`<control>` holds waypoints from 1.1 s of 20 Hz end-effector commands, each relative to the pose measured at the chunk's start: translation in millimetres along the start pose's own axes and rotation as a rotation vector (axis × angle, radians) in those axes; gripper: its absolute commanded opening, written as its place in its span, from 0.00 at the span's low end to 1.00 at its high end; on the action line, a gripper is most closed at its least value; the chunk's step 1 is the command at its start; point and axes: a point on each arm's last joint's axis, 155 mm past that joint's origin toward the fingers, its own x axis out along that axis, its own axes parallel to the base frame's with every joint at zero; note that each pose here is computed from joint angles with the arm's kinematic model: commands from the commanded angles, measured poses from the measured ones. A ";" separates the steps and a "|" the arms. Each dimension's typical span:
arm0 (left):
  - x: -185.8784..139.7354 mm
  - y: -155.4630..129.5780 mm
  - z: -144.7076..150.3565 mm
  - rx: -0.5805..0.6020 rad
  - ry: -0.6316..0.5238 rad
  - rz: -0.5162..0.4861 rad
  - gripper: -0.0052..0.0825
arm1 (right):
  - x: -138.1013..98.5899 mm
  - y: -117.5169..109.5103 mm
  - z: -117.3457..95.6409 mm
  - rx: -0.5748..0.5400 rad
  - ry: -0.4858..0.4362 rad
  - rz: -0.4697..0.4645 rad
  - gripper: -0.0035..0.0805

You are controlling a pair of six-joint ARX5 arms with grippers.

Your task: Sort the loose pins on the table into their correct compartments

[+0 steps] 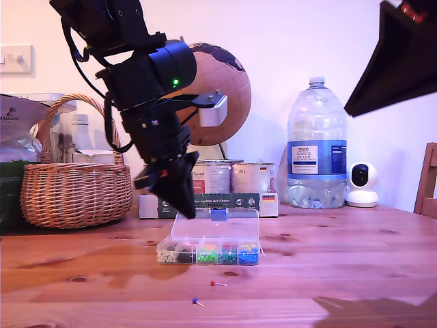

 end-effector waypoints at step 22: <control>35.9 -14.2 -8.4 -0.006 0.011 -0.055 0.04 | 3.3 0.3 -5.6 0.007 0.012 0.003 0.03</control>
